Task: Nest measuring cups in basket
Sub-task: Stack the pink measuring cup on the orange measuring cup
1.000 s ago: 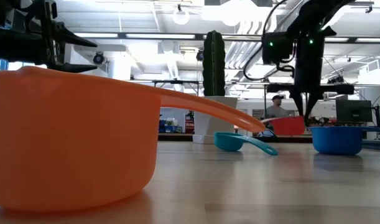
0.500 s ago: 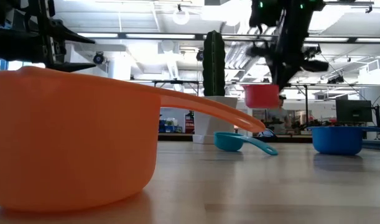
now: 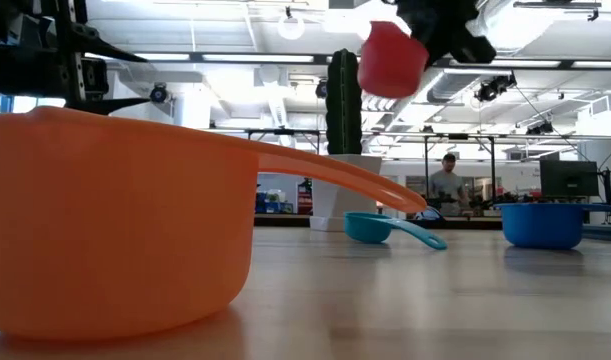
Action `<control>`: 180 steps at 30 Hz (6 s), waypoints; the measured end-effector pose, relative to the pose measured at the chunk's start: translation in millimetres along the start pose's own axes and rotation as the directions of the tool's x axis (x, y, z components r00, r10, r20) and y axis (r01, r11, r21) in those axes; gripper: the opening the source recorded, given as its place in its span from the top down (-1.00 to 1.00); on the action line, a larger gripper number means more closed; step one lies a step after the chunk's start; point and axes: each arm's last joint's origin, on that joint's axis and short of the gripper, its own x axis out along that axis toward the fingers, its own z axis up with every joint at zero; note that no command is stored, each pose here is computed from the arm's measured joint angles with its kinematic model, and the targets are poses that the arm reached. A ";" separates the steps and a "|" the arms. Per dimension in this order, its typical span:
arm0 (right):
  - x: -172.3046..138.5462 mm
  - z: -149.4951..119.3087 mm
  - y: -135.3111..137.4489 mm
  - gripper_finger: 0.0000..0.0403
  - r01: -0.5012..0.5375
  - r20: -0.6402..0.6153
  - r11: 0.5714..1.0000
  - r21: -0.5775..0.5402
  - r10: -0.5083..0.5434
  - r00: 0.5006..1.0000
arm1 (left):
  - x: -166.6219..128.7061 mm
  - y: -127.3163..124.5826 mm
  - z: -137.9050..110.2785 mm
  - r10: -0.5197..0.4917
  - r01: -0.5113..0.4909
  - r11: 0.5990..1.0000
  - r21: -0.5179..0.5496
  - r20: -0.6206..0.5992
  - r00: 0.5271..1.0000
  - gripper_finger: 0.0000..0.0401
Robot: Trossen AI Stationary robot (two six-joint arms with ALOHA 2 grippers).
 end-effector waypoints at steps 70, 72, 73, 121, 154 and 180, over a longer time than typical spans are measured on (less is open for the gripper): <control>95.5 -8.9 84.9 0.97 -0.460 -0.253 0.668 -0.586 0.388 0.886 | 94.7 -108.4 10.0 -0.042 0.207 0.825 0.526 -0.308 0.950 0.00; 95.2 -9.3 85.0 0.97 -0.475 -0.267 0.685 -0.552 0.394 0.879 | 101.3 -111.4 7.1 -0.034 0.229 0.782 0.579 -0.328 0.944 0.00; 95.1 -9.6 85.0 0.97 -0.483 -0.276 0.692 -0.537 0.397 0.875 | 104.5 -113.0 5.7 -0.027 0.239 0.759 0.606 -0.336 0.941 0.00; 149.4 -41.5 90.8 0.97 -0.405 -0.445 0.908 -0.108 0.320 0.836 | 173.6 -80.1 -84.6 0.414 0.717 -0.081 0.692 -0.631 0.656 0.00; 152.9 -35.1 86.5 0.97 -0.384 -0.437 0.920 -0.078 0.314 0.843 | 182.7 -82.6 -86.2 0.365 0.673 -0.267 0.690 -0.574 0.733 0.00; 152.2 -30.2 93.2 0.97 -0.449 -0.398 0.891 -0.071 0.387 0.832 | 180.2 -76.6 -84.7 0.413 0.708 -0.226 0.669 -0.592 0.692 0.41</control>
